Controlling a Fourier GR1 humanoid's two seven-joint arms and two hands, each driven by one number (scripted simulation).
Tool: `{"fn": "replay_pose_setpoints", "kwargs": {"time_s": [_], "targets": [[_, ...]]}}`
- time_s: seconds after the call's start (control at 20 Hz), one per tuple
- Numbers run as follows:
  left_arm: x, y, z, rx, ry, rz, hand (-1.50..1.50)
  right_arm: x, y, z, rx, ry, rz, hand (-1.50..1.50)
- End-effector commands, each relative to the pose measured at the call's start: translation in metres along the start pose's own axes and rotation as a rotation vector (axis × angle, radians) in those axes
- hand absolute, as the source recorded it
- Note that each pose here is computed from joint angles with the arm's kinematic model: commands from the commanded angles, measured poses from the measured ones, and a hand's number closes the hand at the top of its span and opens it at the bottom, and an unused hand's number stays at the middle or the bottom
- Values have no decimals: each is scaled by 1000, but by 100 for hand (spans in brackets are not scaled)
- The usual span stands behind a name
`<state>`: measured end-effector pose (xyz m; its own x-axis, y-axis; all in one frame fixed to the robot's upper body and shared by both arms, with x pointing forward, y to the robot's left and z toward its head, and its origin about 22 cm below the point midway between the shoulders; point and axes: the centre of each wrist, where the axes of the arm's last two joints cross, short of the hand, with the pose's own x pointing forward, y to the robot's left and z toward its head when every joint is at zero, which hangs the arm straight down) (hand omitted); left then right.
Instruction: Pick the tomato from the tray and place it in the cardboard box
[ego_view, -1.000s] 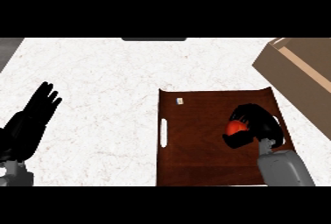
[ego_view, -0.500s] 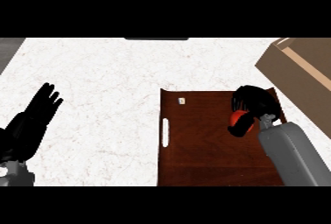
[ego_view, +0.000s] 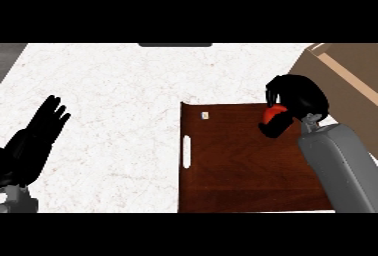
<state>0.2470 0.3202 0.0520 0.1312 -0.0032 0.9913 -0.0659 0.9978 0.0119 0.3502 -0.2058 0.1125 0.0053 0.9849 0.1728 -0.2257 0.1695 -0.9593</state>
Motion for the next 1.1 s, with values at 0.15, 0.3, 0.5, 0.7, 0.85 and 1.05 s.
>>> {"fn": "replay_pose_setpoints", "kwargs": {"time_s": [0.15,0.3,0.5,0.7,0.85,1.05], "targets": [[3,19,5,7,3,0,0,26,-76,41,-284,-57,-23,150],[2,8,-4,10,-6,11,0,30,-100,65,-404,-8,-44,150],[-7,-16,10,-5,1,26,0,25,-135,65,-510,128,-69,150],[0,-9,4,-1,-10,15,0,-2,-165,90,-561,194,-87,150],[10,-10,4,-10,-1,-3,0,-25,-179,78,-564,237,-103,150],[12,8,-9,9,-11,5,0,-45,-189,65,-575,278,-101,150]]}}
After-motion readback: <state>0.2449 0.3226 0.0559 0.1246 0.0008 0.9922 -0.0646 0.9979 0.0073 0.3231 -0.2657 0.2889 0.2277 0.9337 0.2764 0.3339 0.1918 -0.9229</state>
